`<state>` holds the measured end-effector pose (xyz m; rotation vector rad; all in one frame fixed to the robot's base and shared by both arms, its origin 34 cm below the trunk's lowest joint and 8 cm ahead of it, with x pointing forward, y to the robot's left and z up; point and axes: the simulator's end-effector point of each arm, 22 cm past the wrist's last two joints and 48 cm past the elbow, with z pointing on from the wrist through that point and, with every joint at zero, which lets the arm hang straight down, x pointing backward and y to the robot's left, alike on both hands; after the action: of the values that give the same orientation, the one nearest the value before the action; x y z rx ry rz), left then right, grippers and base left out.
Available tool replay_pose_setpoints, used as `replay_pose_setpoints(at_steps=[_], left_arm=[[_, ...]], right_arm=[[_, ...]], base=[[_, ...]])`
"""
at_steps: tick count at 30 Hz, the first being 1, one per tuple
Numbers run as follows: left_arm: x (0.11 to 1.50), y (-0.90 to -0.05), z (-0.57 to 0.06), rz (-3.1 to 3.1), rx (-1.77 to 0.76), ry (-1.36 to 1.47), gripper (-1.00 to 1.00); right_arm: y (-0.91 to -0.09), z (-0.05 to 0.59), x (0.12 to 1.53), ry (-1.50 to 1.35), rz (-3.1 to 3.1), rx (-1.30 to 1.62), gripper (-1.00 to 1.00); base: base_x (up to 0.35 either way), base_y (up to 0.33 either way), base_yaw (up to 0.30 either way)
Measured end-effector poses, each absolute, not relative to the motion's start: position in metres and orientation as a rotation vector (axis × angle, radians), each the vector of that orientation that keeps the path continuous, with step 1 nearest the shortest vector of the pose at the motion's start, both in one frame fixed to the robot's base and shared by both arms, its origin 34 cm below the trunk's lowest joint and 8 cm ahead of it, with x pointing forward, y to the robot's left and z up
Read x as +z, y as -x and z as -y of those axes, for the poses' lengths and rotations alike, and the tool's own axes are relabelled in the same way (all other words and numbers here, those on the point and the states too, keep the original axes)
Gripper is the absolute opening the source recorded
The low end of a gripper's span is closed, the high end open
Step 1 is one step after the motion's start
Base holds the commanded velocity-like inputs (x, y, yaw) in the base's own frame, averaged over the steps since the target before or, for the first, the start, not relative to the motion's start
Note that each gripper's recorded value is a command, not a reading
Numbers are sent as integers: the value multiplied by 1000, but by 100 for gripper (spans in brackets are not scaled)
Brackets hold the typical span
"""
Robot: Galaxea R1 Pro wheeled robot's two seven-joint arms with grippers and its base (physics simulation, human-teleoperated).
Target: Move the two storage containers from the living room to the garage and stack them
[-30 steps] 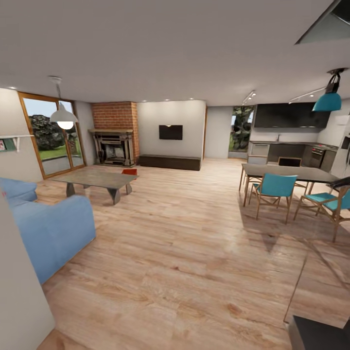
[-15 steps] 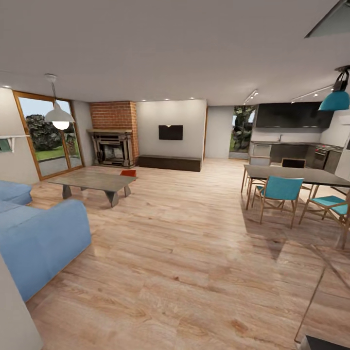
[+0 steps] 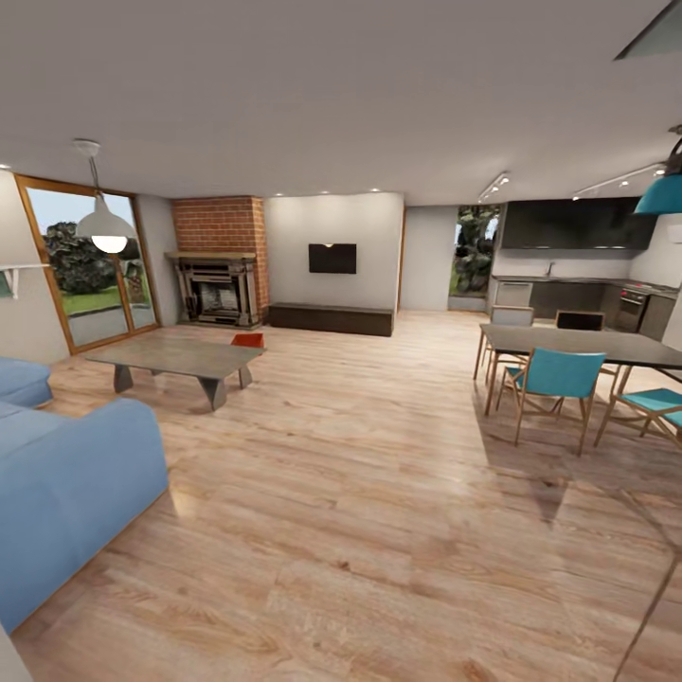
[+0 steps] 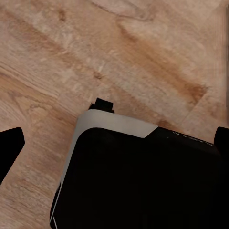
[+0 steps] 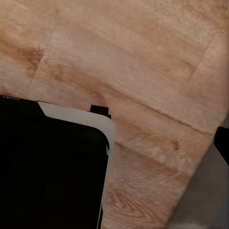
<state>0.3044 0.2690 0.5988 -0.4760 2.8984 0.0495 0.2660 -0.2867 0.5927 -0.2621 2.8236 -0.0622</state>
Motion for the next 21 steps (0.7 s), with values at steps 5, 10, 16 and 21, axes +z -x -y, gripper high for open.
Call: replay_pose_setpoints(at_steps=[5,10,16,21], left_arm=[[599,-305,-269,-2897,50,477,100],[599,-305,-270,-2895,51,478,100],[599,-305,-270,-2895,52,480,100],[599,-305,-270,-2895,51,481,100]], right_arm=[[-266,287,593,262,-2824,-62,100],[-266,287,593,261,-2824,-63,100],[-266,287,593,261,-2825,-64,100],[-266,286,593,260,-2826,-63,100]], base=[[323,0,0],[323,0,0],[323,0,0],[323,0,0]])
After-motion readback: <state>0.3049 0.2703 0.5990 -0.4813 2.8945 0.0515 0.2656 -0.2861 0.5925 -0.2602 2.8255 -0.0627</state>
